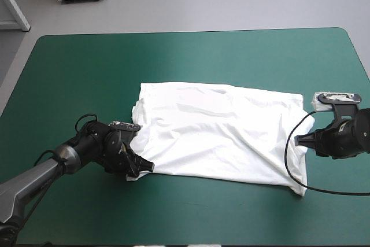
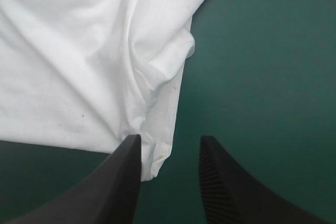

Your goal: Fold the cloth

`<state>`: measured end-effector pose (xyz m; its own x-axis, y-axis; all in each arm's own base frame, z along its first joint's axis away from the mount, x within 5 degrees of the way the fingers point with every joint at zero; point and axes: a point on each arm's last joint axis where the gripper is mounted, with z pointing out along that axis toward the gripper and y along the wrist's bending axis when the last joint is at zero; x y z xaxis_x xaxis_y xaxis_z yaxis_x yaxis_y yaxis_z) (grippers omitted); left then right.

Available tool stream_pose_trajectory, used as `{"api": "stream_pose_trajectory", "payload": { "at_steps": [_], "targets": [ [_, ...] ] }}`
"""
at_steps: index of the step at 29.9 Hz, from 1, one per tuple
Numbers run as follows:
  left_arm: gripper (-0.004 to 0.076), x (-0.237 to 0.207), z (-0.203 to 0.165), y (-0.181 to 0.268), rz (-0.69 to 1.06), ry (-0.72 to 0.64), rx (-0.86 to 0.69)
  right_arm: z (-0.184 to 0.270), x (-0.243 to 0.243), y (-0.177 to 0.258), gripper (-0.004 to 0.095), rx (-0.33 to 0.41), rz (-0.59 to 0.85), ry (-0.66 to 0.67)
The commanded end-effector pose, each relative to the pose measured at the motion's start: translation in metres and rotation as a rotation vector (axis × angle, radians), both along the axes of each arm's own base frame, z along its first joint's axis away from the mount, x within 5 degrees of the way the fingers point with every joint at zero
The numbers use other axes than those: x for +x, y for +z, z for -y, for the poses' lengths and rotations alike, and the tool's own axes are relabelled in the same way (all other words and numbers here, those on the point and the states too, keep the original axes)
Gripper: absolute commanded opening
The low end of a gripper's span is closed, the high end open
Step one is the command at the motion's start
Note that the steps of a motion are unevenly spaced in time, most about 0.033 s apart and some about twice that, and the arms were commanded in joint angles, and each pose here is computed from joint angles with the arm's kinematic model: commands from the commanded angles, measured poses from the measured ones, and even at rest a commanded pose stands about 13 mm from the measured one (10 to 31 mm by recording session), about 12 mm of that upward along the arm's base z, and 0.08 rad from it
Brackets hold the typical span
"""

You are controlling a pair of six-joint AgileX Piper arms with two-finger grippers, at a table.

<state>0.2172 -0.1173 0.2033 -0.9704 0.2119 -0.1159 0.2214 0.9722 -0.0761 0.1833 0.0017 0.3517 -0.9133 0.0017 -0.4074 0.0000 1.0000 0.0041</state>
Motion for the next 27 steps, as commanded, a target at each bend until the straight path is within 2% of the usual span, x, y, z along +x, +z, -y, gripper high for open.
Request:
{"api": "stream_pose_trajectory", "payload": {
  "at_steps": [1, 5, 12, 16, 27],
  "targets": [
    [0.0208, 0.006, 0.008, -0.010, 0.012, 0.015, -0.039, 0.001, -0.004, 0.011, 0.0348, 0.000, 0.043, -0.004],
    [-0.0011, 0.006, 0.009, -0.010, 0.016, -0.019, -0.047, 0.001, -0.005, 0.002, 0.0350, 0.000, 0.012, -0.005],
    [-0.0022, 0.006, 0.009, -0.010, 0.013, -0.021, -0.050, -0.007, -0.016, -0.040, 0.0359, 0.099, -0.137, -0.012],
    [-0.0022, 0.006, 0.009, -0.010, 0.011, -0.019, -0.053, -0.011, -0.019, -0.057, 0.0408, 0.133, -0.160, 0.001],
    [-0.0022, 0.006, 0.009, -0.010, 0.011, -0.020, -0.054, -0.008, -0.016, -0.102, 0.0432, 0.113, -0.166, -0.021]
  ]
}}
